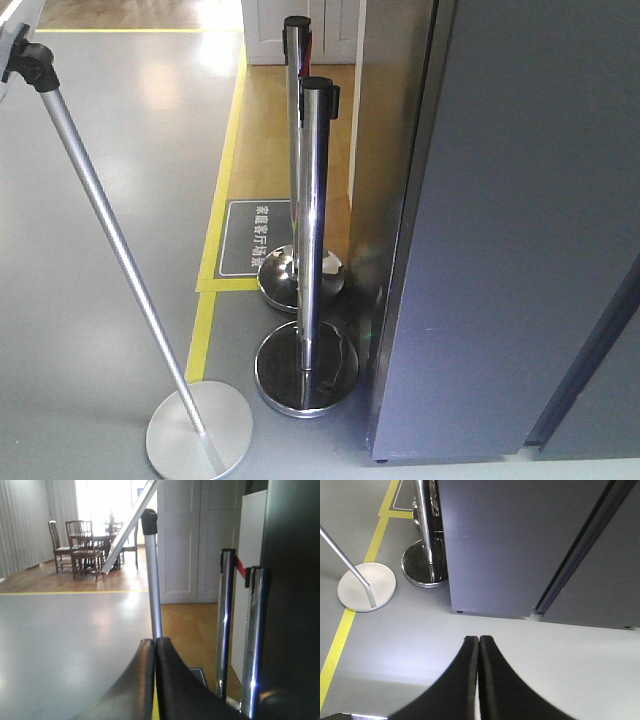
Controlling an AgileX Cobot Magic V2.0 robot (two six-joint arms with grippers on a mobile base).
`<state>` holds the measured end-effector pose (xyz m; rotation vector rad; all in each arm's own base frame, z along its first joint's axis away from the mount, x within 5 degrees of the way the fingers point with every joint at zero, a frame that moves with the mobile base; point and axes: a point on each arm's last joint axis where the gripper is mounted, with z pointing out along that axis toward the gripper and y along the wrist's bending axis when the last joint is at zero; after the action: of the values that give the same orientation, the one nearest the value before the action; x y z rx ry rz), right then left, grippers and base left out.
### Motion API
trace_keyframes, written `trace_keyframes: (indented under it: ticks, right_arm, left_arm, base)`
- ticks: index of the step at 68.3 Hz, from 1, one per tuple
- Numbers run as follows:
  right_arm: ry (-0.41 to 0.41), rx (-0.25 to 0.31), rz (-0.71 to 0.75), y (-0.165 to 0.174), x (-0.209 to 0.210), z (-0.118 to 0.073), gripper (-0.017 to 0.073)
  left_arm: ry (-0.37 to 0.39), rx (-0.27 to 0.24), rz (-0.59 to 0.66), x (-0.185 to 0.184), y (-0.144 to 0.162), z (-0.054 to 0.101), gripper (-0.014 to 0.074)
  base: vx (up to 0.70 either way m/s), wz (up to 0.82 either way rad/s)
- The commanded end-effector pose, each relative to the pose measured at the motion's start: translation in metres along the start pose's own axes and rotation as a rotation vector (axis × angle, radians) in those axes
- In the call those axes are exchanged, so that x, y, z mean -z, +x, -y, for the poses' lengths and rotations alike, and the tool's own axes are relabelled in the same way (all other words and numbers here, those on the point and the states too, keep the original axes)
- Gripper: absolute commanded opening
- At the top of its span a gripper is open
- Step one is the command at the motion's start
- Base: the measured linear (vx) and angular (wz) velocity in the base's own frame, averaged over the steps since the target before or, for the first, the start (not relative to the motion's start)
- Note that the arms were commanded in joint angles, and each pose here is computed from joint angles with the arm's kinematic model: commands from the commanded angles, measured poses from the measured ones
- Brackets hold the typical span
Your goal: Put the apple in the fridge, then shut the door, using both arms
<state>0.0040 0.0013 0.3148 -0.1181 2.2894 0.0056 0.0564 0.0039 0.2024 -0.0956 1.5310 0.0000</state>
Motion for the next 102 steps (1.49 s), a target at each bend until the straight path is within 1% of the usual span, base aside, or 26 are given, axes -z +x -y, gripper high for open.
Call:
trace_keyframes:
  ticks: [1,3,4,7,8,9,14,18,29,39,46,57,71,75,82,102]
  right_arm:
    - [0.006,0.003,0.052,-0.0094,0.0033,0.0009,-0.0003]
    - [0.006,0.003,0.052,-0.0094,0.0033,0.0009,-0.0003]
    - [0.006,0.003,0.052,-0.0094,0.0033,0.0009,-0.0003]
    - [0.004,0.003,0.052,-0.0094,0.0033,0.0008,-0.0003]
    - [0.004,0.003,0.052,-0.0094,0.0033,0.0008,-0.0003]
    - [0.005,0.003,0.052,-0.0094,0.0033,0.0008,-0.0003]
    - [0.005,0.003,0.052,-0.0094,0.0033,0.0008,-0.0003]
    - [0.005,0.003,0.052,-0.0094,0.0033,0.0008,-0.0003]
    - [0.005,0.003,0.052,-0.0094,0.0033,0.0008,-0.0003]
    - [0.005,0.003,0.052,-0.0094,0.0033,0.0008,-0.0003]
    - [0.005,0.003,0.052,-0.0094,0.0033,0.0008,-0.0003]
    - [0.005,0.003,0.052,-0.0094,0.0033,0.0008,-0.0003]
    - [0.005,0.003,0.052,-0.0094,0.0033,0.0008,-0.0003]
    - [0.005,0.003,0.052,-0.0094,0.0033,0.0008,-0.0003]
    - [0.005,0.003,0.052,-0.0094,0.0033,0.0008,-0.0003]
    - [0.005,0.003,0.053,-0.0095,0.0033,0.0009,-0.0003]
  left_arm:
    - [0.053,0.011,0.088,0.0024,-0.0115,0.0038,-0.0006]
    - [0.062,0.013,0.08,0.0023,-0.0108,0.0042,-0.0006]
    - [0.064,0.0,0.076,0.0023,-0.0104,0.0043,-0.0006]
    - [0.068,-0.017,0.068,0.0023,-0.0096,0.0045,-0.0006]
    - [0.069,-0.012,0.068,0.0023,-0.0096,0.0046,-0.0006]
    - [0.069,-0.021,0.068,0.0023,-0.0096,0.0046,-0.0006]
    - [0.069,-0.021,0.069,0.0024,-0.0097,0.0046,-0.0006]
    - [0.07,-0.029,0.087,0.0025,-0.0113,0.0047,-0.0006]
    - [0.081,-0.029,0.132,0.003,-0.0154,0.0055,-0.0006]
    - [0.101,-0.066,0.132,0.0031,-0.0152,0.0066,-0.0006]
    - [0.108,-0.063,0.133,0.0031,-0.0153,0.007,-0.0006]
    - [0.107,-0.042,0.109,0.0029,-0.0133,0.0068,-0.0006]
    - [0.107,-0.041,0.114,0.0029,-0.0136,0.0068,-0.0006]
    - [0.107,-0.015,0.116,0.0029,-0.014,0.0067,-0.0006]
    - [0.108,0.012,0.131,0.0031,-0.0154,0.0066,-0.0006]
    - [0.108,0.012,0.125,0.0026,-0.0154,0.0066,-0.0006]
  base:
    - [0.0,0.0]
    - [0.0,0.0]
    - [0.0,0.0]
    - [0.0,0.0]
    - [0.0,0.0]
    - [0.0,0.0]
    - [0.0,0.0]
    - [0.0,0.0]
    - [0.0,0.0]
    - [0.0,0.0]
    - [0.0,0.0]
    - [0.0,0.0]
    - [0.0,0.0]
    - [0.0,0.0]
    - [0.0,0.0]
    - [0.0,0.0]
